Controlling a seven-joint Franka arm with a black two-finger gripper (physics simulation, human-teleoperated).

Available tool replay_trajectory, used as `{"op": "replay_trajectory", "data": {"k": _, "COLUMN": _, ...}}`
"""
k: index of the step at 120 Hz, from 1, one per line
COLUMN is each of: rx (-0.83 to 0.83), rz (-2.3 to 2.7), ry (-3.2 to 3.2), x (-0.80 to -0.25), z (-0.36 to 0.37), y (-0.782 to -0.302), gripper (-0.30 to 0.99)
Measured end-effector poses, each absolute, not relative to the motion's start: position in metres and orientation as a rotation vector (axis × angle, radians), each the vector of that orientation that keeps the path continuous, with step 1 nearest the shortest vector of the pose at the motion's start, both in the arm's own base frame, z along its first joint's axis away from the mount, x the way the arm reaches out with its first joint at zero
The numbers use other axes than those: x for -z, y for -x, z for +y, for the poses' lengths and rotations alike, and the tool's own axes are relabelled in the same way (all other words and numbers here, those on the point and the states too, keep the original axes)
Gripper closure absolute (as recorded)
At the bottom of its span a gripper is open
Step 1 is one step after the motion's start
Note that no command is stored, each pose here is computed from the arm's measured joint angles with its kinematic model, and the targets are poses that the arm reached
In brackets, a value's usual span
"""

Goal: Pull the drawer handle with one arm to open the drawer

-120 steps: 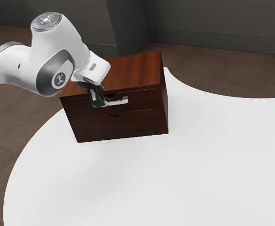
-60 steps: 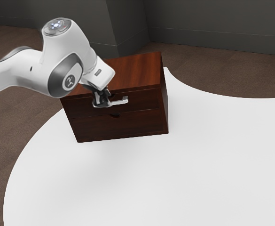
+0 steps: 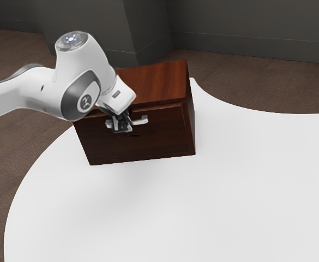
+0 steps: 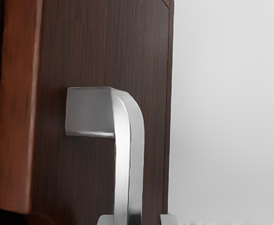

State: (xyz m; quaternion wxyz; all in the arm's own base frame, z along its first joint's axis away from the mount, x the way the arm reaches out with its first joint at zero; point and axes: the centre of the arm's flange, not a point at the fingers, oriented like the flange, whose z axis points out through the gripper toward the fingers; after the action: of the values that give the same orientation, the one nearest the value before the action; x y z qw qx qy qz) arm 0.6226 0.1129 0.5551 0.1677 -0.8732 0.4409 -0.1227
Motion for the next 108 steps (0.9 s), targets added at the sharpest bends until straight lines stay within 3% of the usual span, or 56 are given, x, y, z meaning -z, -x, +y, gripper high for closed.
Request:
{"op": "replay_trajectory", "data": {"k": 36, "rx": 0.396, "rz": 1.293, "ry": 2.482, "x": -0.561, "z": 0.104, "y": -0.583, "gripper": 0.77}}
{"op": "replay_trajectory", "data": {"k": 108, "rx": 0.454, "rz": 1.383, "ry": 2.474, "x": -0.557, "z": 0.055, "y": -0.544, "gripper": 0.75}}
